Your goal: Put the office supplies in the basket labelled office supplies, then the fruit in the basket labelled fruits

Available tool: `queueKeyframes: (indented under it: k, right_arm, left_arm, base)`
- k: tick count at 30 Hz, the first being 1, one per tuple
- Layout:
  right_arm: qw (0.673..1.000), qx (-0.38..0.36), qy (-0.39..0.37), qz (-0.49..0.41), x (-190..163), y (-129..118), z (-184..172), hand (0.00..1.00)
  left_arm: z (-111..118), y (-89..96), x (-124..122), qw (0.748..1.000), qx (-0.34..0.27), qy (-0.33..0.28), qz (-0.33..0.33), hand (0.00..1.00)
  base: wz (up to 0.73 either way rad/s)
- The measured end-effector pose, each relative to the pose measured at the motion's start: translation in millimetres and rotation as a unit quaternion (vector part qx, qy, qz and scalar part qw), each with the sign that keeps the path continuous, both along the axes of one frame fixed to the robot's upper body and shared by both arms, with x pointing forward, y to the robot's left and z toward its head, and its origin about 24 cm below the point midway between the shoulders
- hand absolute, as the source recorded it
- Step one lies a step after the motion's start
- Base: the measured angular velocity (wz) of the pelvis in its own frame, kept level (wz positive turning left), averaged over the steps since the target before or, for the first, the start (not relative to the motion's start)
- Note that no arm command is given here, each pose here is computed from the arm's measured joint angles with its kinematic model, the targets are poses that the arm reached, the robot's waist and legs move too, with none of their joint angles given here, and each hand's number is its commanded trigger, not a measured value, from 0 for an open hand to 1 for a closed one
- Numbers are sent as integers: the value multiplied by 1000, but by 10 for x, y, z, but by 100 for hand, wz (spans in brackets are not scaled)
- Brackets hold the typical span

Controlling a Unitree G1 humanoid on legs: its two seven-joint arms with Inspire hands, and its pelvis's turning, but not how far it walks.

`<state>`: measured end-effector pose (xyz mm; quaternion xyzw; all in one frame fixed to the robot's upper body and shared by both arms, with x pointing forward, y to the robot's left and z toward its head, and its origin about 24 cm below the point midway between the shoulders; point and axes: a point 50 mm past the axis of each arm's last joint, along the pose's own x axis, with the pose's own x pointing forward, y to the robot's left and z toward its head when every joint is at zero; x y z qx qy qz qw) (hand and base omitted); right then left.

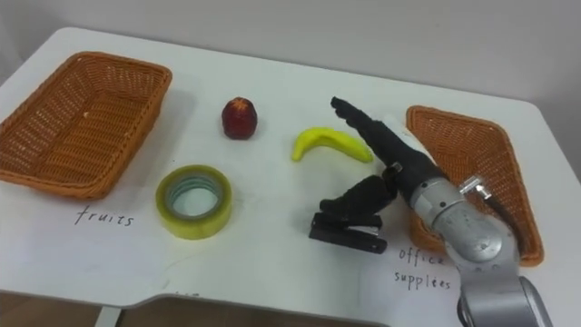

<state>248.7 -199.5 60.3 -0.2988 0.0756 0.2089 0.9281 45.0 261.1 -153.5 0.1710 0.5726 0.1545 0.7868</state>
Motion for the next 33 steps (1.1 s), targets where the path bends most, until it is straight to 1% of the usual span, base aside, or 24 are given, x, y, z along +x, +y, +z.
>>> queueKeyframes:
  k: [5, 8, 11, 19, 25, 33]
  right_arm:
    - [998, 2, 45, 32, -44, 72, -95, 0]
    - [996, 1, 74, 41, -58, 56, -175, 0]
    - [994, -18, 95, 46, -71, 43, -219, 0]
    - [989, -49, 126, 59, -93, 27, -261, 0]
    - [986, -50, 138, 72, -106, 38, -275, 0]
    - [985, -54, 150, 67, -113, 52, -344, 0]
  left_arm:
    - [1, 0, 1, 1000, 1, 2, -1, 0]
    - [8, 2, 19, 1000, 1, 1, -2, 0]
    - [12, 3, 30, 1000, 2, -1, -2, 0]
    - [25, 4, 64, 1000, 3, -6, -3, 0]
    - [25, 6, 63, 1000, 3, -3, -2, 0]
    - [27, 14, 60, 1000, 4, -2, -3, 0]
  base:
    - [0]
    - [0]
    - [0]
    - [0]
    - [0]
    - [0]
